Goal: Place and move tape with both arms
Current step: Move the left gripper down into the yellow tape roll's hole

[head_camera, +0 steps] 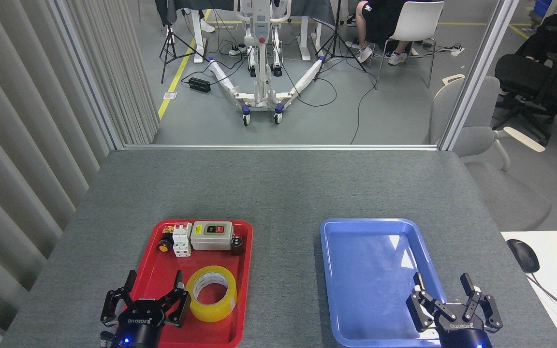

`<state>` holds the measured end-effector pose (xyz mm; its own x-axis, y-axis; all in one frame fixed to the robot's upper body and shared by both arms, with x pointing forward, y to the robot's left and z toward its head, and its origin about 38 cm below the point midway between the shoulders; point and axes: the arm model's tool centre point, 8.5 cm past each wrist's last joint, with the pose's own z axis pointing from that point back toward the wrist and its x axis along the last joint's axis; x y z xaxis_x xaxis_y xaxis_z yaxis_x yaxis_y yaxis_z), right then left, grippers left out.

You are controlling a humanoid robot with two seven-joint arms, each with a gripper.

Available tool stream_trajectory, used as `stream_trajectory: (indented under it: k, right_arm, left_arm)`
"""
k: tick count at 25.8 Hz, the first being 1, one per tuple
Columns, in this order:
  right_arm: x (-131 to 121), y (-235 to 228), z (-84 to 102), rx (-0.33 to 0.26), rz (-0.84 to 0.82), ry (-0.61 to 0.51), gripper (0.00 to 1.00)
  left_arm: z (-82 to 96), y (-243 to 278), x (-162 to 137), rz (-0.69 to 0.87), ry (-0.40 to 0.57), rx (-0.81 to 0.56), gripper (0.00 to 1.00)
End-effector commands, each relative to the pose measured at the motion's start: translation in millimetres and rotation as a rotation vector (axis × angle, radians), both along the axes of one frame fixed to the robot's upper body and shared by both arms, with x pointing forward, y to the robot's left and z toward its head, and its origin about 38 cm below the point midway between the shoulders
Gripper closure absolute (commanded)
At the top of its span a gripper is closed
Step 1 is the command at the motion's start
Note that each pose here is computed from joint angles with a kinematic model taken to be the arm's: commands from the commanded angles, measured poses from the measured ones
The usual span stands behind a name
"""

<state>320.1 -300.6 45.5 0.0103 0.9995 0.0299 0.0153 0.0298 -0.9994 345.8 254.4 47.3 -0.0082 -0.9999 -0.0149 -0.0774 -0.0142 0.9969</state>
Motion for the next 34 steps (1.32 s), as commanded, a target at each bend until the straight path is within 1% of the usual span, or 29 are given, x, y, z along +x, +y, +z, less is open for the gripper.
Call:
stream_trajectory:
  k: [1, 9, 18, 24, 26, 28, 31, 34]
  right_arm:
    - [0.0, -0.4, 0.1, 0.000, -0.001, 0.000, 0.00]
    - [-1.1, -0.2, -1.0, 0.002, -0.003, 0.003, 0.00]
    - [-1.0, -0.6, -0.9, 0.000, -0.003, 0.003, 0.00]
    - [-2.6, -0.7, -2.5, 0.000, -0.003, 0.009, 0.00]
    - [-3.2, -0.8, -2.8, 0.000, -0.004, 0.009, 0.00]
    - [-3.2, -0.3, -3.1, 0.002, -0.004, 0.011, 0.00]
    - [-3.2, 0.1, -3.2, 0.003, -0.004, 0.011, 0.00]
    - [-3.2, 0.1, -3.2, 0.003, -0.004, 0.011, 0.00]
  left_arm:
    - [0.9, 0.2, -1.6, 0.000, -0.002, 0.000, 0.00]
    - [2.0, 0.3, -2.0, -0.004, -0.005, -0.004, 0.00]
    - [17.5, -12.4, 8.6, -0.013, -0.049, -0.035, 0.00]
    - [19.6, -22.0, 16.7, -0.015, -0.051, -0.056, 0.00]
    - [18.0, -23.1, 27.9, -0.016, -0.004, -0.054, 0.00]
    - [19.1, -28.5, 44.3, -0.014, 0.077, -0.074, 0.00]
    - [16.4, -40.4, 61.3, -0.025, 0.237, -0.101, 0.00]
    - [9.0, -41.4, 62.0, -0.033, 0.391, -0.094, 0.00]
